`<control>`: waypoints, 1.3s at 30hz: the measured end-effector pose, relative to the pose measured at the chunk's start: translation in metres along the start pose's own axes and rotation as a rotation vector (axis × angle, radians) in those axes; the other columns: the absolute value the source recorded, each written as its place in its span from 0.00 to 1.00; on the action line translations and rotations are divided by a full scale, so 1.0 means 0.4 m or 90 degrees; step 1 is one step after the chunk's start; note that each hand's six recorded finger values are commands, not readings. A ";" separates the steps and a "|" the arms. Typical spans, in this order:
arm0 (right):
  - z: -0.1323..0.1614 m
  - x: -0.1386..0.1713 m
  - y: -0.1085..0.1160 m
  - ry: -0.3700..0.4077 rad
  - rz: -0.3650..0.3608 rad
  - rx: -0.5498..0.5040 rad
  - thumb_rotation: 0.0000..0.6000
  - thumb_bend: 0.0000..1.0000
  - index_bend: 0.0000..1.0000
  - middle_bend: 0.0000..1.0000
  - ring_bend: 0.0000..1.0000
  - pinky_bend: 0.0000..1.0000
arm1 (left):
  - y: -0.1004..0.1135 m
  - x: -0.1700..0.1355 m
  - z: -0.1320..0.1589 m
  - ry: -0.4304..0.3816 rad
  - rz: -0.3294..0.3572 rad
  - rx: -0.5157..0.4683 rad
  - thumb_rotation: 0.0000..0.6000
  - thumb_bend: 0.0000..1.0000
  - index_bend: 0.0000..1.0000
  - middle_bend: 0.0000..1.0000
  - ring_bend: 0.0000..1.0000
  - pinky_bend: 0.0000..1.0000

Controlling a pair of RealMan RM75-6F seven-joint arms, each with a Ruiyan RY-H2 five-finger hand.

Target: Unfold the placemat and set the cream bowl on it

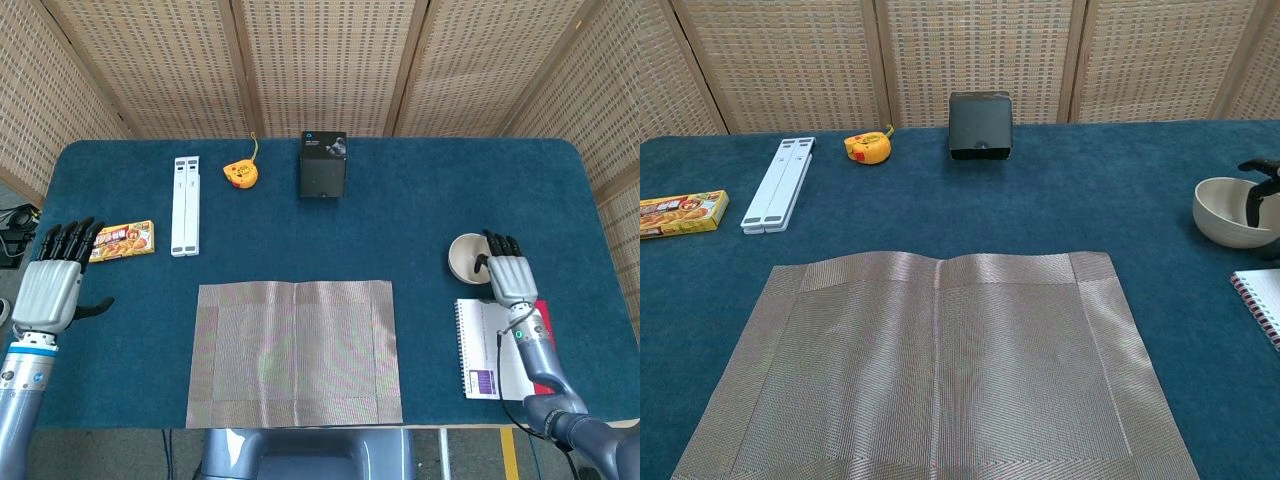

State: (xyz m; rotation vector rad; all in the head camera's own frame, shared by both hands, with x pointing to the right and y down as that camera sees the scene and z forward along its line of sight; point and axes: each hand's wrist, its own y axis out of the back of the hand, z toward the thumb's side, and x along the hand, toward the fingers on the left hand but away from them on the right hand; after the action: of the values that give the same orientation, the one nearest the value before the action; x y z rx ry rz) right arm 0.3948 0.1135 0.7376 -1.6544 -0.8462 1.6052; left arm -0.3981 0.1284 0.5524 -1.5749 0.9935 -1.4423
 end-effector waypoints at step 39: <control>0.477 0.195 0.183 0.454 -0.025 0.045 1.00 0.48 0.70 0.00 0.00 0.00 | -0.011 0.008 0.005 -0.006 -0.017 -0.003 1.00 0.00 0.00 0.00 0.00 0.00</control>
State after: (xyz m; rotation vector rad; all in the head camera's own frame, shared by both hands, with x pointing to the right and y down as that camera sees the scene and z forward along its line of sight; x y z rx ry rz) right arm 0.2061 0.1420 0.6301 -1.9455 -0.4362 0.8854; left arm -0.3958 0.1275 0.5576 -1.6036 0.9745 -1.4504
